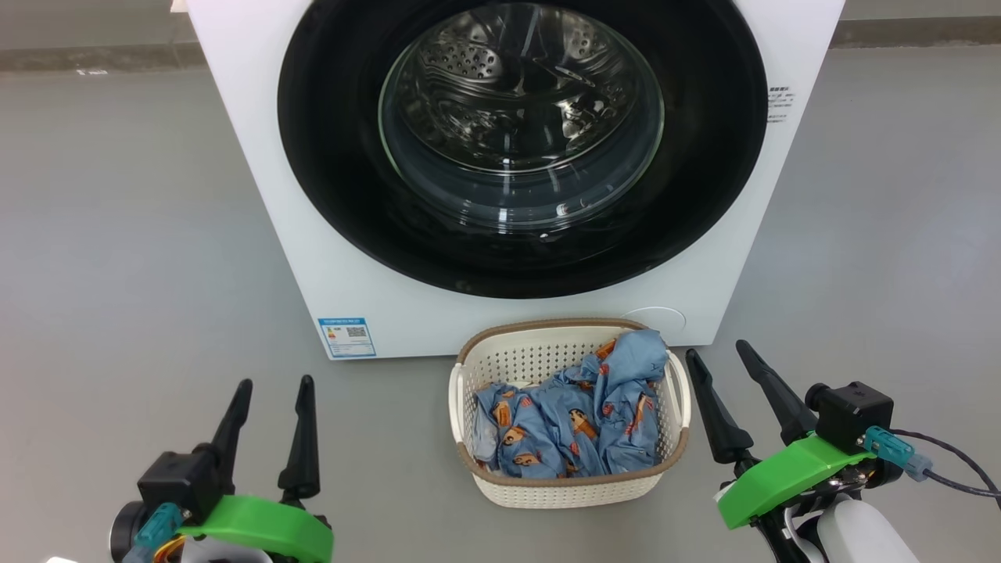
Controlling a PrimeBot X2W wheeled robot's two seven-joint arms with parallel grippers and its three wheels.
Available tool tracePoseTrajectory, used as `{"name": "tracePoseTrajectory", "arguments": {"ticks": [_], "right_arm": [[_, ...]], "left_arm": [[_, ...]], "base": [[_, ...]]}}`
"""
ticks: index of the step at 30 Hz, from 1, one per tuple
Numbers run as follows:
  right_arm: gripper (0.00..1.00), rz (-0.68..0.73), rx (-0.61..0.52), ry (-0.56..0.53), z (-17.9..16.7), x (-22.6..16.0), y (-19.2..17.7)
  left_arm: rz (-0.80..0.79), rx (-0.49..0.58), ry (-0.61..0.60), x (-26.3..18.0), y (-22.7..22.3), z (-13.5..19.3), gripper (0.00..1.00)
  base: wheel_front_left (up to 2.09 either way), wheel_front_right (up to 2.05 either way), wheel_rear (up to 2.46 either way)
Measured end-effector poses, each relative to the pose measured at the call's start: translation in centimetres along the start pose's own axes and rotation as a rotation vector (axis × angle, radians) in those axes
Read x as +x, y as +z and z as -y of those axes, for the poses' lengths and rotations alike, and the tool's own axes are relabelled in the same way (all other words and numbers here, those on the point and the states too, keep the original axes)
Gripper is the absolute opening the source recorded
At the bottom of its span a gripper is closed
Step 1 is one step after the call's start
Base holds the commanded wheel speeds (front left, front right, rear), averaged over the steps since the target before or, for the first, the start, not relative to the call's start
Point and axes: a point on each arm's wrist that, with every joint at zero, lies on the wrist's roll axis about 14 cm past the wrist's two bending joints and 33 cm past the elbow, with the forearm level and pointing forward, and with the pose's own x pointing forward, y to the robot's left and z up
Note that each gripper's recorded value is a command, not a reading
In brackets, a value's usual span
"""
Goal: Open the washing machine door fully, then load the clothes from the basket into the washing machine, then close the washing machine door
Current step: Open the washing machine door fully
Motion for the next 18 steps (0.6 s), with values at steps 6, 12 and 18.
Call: {"name": "tracePoseTrajectory", "arguments": {"ticks": [6, 12, 18], "right_arm": [[1.0, -0.003, 0.004, -0.004, 0.06, 0.03, -0.14], [1.0, -0.004, 0.007, -0.006, 0.1, 0.07, -0.23], [1.0, -0.004, 0.007, -0.009, 0.22, 0.06, -0.22]], "left_arm": [[-0.004, 0.005, 0.003, 0.06, -0.13, -0.17, 1.0], [-0.005, 0.006, 0.007, 0.1, -0.18, -0.31, 1.0], [0.012, 0.003, 0.003, 0.47, 0.37, -0.18, 1.0]], "base": [[0.8, 0.8, -1.59], [1.15, 1.15, -2.3], [1.17, 1.17, -2.34]]}}
